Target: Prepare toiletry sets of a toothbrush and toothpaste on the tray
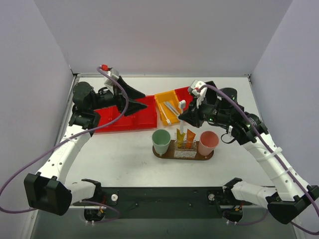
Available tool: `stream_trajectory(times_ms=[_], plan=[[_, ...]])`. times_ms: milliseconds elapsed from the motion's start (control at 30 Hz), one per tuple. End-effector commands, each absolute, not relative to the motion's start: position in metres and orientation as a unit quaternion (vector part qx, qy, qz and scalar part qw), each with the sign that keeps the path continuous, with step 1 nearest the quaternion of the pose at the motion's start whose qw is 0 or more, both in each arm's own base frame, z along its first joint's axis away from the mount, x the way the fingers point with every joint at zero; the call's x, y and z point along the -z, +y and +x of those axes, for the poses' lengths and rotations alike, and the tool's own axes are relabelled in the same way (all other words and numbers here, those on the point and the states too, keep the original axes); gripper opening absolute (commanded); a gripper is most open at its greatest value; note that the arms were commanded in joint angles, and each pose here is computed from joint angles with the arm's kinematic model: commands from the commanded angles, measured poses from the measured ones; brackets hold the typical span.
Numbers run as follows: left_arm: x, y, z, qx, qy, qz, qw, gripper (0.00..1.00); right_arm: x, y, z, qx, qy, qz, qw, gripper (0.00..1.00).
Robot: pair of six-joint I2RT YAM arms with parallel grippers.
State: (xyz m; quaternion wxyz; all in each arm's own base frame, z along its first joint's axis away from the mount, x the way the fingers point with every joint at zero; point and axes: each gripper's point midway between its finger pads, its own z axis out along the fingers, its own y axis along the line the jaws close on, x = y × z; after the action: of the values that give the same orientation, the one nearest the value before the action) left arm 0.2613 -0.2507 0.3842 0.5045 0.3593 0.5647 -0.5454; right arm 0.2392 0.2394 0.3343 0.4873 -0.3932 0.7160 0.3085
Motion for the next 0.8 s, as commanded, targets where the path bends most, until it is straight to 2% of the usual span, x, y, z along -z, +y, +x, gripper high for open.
stream_trajectory(times_ms=[0, 233, 767], plan=[[-0.393, -0.226, 0.274, 0.517, 0.574, 0.340, 0.536, 0.71, -0.308, 0.235, 0.235, -0.288, 0.697, -0.416, 0.508, 0.00], [-0.400, -0.203, 0.294, 0.489, 0.592, 0.312, 0.560, 0.71, -0.262, 0.231, 0.232, -0.272, 0.691, -0.430, 0.513, 0.00], [-0.395, -0.176, 0.315, 0.450, 0.622, 0.283, 0.575, 0.71, -0.230, 0.229, 0.221, -0.271, 0.664, -0.429, 0.550, 0.00]])
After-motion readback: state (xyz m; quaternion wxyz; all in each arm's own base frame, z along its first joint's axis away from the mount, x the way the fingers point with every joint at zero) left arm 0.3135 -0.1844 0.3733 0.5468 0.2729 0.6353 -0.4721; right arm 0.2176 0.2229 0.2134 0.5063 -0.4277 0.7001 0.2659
